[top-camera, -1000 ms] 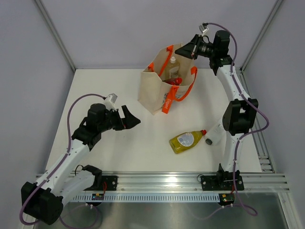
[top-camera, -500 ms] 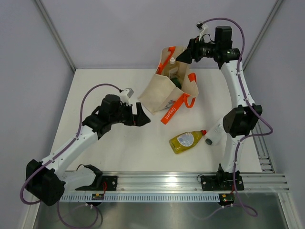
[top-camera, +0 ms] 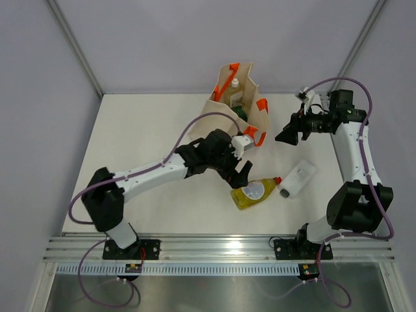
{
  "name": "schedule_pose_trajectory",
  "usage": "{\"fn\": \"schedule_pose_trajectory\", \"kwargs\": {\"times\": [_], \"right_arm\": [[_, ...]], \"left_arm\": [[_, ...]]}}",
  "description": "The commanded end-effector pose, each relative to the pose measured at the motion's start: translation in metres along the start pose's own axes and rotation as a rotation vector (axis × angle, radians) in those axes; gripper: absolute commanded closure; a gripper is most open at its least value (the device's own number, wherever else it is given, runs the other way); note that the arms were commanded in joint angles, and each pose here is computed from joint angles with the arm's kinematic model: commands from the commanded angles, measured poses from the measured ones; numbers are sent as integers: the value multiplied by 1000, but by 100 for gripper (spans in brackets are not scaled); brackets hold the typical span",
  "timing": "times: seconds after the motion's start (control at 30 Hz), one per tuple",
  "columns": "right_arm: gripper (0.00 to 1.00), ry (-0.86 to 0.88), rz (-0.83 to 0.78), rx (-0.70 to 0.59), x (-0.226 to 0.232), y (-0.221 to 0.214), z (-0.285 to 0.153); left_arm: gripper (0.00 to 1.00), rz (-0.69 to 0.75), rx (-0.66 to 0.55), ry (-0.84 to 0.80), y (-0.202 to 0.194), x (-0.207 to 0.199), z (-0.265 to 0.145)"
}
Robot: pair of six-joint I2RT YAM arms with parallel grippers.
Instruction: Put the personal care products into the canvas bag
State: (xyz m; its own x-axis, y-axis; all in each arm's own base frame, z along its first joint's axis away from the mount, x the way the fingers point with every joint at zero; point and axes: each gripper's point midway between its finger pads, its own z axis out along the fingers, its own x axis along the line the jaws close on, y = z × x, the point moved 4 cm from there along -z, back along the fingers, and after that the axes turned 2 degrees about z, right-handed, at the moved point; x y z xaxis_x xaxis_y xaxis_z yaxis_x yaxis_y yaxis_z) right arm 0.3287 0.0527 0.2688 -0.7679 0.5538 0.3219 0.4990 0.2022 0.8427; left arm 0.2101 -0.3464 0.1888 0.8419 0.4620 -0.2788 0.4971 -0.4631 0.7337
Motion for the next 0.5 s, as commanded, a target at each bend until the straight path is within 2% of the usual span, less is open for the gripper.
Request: {"fn": "schedule_pose_trajectory", "kwargs": {"times": [0.0,0.17,0.33,0.47], "right_arm": [[21,6,-83,4,19,-16,-7],[20,-49,-47,-12,29,-34,-15],[20,-68,-28,-27,35,-41,-23],[19,-64,3,-42,35,-44,-23]], "left_arm": [[1,144,58,-27,8,-4,37],[1,132,214,-15,-4,2,107],[1,95,303,-25,-24,-1,133],[1,127,390,21,-49,-3,145]]}}
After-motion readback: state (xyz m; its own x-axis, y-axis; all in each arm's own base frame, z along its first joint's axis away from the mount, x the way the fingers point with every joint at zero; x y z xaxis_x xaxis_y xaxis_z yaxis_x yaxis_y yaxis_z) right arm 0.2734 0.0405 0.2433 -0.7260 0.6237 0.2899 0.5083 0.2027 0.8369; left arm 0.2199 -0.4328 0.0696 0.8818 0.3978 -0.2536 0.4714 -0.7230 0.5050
